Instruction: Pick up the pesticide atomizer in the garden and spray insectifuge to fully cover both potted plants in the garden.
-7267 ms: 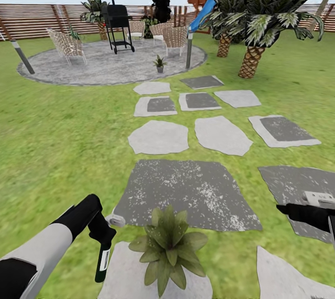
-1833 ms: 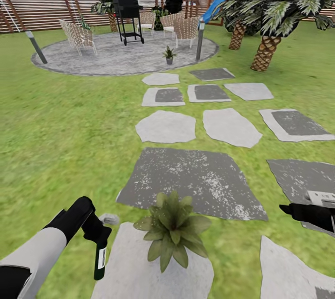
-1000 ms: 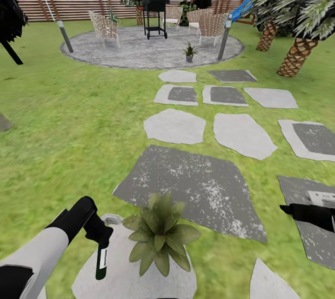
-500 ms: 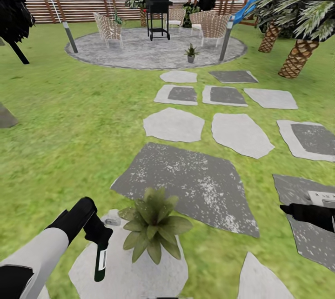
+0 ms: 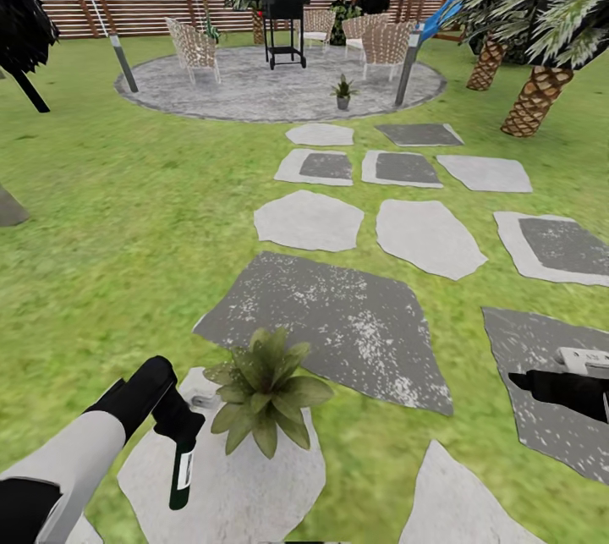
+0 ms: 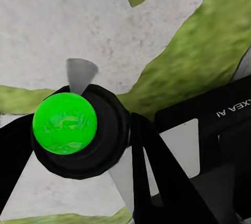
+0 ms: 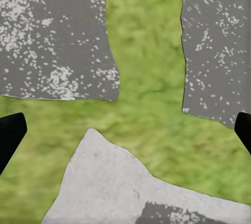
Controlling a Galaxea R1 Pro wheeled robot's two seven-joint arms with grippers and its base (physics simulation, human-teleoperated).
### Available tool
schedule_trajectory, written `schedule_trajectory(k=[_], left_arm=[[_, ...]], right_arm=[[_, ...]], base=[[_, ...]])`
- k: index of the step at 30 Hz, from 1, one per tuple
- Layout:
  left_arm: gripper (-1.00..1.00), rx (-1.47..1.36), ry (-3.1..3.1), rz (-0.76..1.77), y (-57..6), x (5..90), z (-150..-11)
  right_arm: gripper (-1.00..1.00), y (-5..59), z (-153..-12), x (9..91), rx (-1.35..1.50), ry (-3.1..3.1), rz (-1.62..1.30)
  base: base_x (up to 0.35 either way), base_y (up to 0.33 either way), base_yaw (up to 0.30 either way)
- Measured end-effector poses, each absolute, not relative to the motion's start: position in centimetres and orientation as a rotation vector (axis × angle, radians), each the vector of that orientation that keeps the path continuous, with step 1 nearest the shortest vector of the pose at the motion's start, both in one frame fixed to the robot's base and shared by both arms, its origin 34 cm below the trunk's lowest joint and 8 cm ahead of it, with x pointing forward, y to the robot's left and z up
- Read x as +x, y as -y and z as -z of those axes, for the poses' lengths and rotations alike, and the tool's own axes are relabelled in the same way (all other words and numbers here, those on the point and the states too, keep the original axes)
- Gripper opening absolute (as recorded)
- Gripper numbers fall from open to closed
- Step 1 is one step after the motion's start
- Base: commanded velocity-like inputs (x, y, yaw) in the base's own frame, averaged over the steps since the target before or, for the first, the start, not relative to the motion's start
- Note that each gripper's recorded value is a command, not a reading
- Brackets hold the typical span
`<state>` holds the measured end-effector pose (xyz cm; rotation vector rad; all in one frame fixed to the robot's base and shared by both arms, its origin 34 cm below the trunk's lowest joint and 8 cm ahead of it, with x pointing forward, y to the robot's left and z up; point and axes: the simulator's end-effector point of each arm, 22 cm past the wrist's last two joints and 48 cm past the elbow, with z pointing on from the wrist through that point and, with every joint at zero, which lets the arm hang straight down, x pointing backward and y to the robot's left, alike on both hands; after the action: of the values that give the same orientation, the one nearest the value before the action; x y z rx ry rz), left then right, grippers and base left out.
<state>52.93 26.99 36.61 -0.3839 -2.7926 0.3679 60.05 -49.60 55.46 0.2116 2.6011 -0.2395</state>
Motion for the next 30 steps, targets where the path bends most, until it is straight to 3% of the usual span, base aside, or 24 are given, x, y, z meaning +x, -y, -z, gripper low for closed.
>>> schedule_trajectory(k=[30], left_arm=[[-1.0, -0.397, 2.839, -0.36, -27.1, 55.8, -38.1]], right_arm=[[1.0, 49.6, -55.8, 60.1, 0.214, -2.593, 0.237]], base=[[0.0, 0.0, 0.0]])
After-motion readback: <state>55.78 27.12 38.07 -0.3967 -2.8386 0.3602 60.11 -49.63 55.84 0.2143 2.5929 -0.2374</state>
